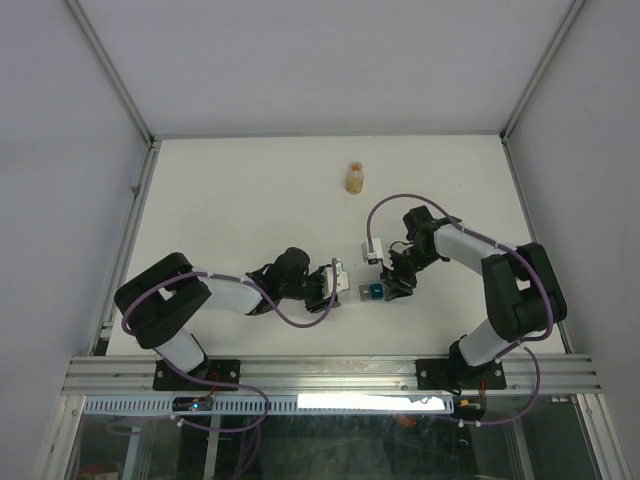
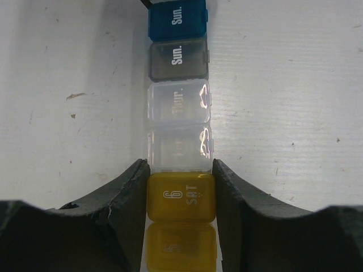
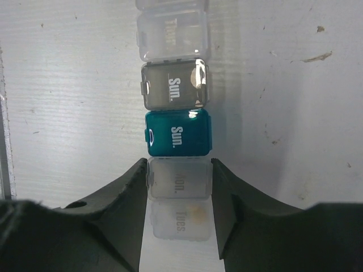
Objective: Sort the pills into containers
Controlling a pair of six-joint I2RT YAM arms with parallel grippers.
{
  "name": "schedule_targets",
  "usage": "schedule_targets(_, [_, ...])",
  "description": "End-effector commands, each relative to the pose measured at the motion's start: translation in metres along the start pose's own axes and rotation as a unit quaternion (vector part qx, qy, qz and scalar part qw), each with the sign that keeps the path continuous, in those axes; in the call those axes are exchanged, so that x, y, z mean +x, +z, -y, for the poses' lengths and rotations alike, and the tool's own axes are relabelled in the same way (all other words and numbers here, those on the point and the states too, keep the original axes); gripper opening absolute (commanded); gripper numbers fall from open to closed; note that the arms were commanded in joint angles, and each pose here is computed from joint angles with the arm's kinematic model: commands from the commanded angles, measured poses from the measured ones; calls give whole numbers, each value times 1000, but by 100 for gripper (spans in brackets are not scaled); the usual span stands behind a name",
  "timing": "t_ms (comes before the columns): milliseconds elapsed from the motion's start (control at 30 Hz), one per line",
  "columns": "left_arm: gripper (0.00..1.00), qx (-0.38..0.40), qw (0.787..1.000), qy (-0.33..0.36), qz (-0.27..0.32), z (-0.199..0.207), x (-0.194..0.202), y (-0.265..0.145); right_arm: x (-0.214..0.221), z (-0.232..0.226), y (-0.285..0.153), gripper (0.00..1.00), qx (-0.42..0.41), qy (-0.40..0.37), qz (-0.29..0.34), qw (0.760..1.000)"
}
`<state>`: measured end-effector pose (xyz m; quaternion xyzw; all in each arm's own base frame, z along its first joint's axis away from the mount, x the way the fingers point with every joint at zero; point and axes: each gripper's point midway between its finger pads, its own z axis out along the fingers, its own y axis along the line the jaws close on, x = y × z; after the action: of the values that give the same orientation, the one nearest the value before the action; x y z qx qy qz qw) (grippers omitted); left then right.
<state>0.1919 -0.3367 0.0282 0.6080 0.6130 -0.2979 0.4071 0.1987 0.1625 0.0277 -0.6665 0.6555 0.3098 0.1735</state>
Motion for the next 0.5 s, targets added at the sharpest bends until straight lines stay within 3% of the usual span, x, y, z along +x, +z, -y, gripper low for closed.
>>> schedule_targets(0, [16, 11, 1000, 25, 15, 6, -15, -2, -16, 18, -14, 45, 43, 8, 22, 999])
schedule_targets(167, [16, 13, 999, 26, 16, 7, -16, -2, -24, 30, -31, 56, 103, -6, 38, 994])
schedule_targets(467, [16, 11, 999, 26, 16, 6, -17, -3, -30, 48, -46, 56, 163, 20, 52, 985])
